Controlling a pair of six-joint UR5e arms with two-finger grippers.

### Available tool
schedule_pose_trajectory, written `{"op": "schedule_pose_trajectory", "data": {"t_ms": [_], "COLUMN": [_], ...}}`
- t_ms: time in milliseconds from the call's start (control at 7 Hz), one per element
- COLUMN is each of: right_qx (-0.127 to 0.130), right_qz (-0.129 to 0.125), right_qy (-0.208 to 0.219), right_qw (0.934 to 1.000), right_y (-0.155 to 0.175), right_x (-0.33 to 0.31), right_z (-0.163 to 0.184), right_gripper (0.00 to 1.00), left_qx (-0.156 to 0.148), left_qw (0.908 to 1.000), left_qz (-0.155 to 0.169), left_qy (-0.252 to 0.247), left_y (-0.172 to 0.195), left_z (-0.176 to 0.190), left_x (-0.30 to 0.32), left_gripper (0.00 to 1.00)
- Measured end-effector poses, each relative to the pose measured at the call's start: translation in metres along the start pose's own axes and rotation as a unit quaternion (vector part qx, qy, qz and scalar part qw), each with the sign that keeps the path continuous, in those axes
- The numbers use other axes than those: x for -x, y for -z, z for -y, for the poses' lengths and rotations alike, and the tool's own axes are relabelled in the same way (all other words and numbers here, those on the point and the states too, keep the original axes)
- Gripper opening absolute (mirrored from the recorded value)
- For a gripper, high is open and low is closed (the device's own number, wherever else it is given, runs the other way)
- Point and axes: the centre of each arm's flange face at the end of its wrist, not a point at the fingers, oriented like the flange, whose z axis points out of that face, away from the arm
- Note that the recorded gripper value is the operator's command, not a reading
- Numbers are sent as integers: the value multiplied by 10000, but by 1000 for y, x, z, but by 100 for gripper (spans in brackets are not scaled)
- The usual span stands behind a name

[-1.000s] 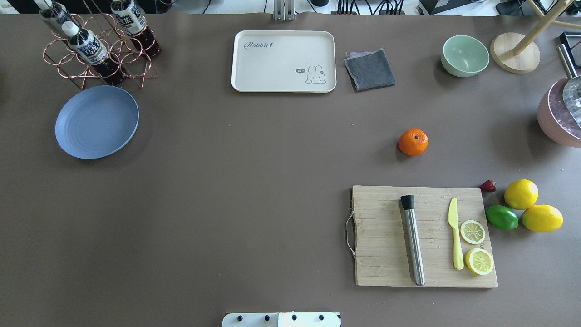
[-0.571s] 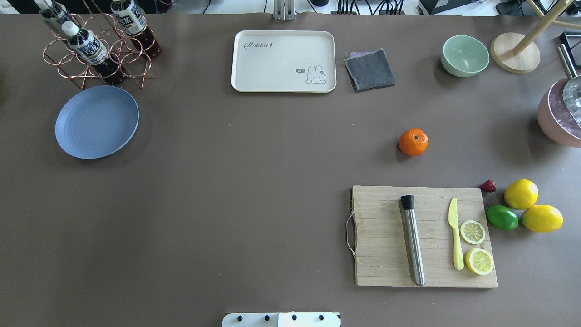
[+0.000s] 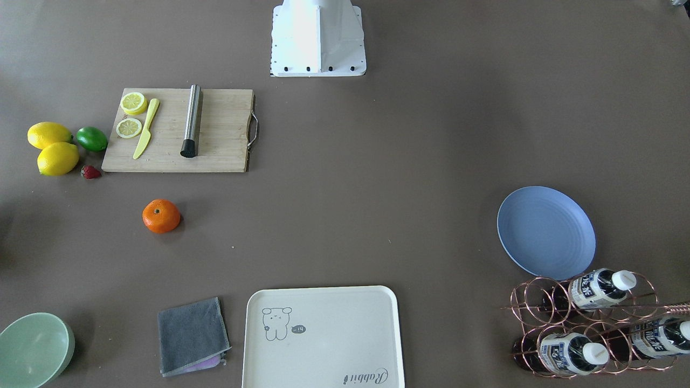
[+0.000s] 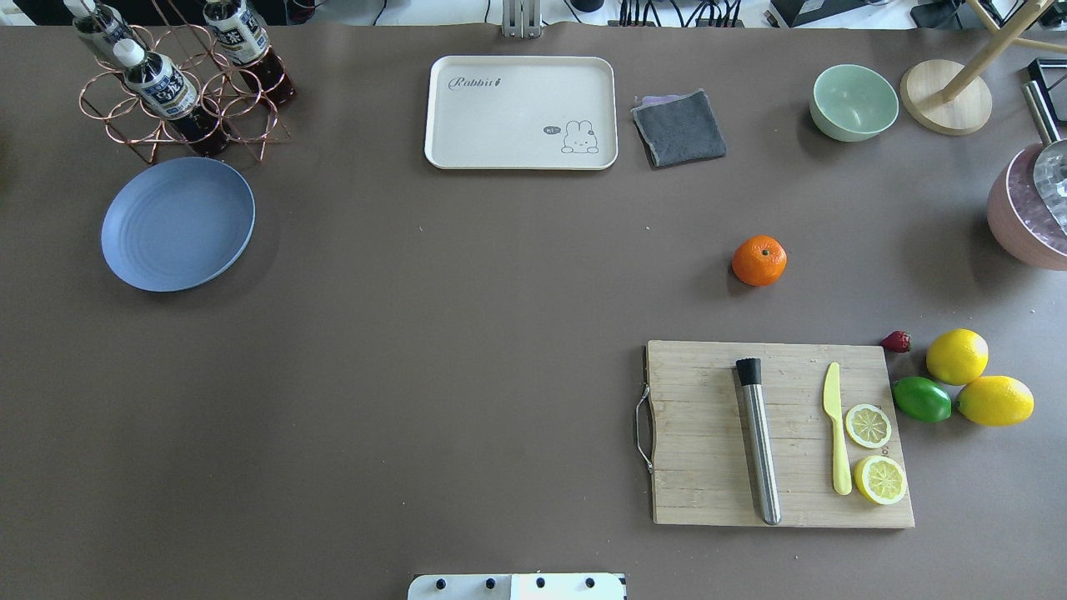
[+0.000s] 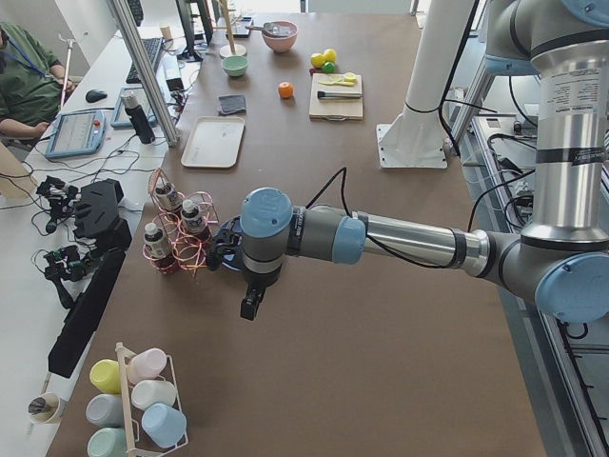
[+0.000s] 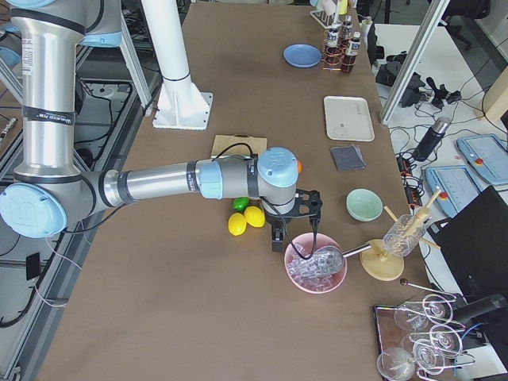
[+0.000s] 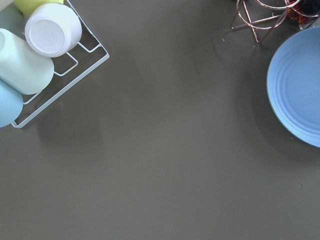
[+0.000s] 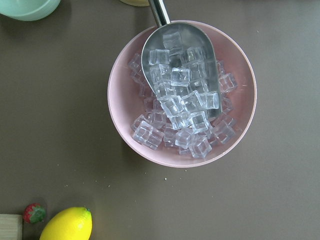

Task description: Pick orange to plate

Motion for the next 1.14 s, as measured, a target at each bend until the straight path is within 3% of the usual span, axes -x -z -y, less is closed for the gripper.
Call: {"op": "schedule_pose_trajectory", "data": {"t_ms": [571,1143], "right_qx": [77,-15], "right_qz": [22,294], "right_qy": [89,185], "right_qw": [9999,9994], "right_y": [-8,-32], "right_x": [30,195], "right_z": [15,73], "right_gripper": [100,100], "left_qx": [-13,-3], "left_qw": [10000,10000], "left_qz": [10,11], "left_qy": [-13,-8], "left_y": [1,0], "left_z": [1,-1], "left_x": [-1,0], "left_gripper": [98,98]}}
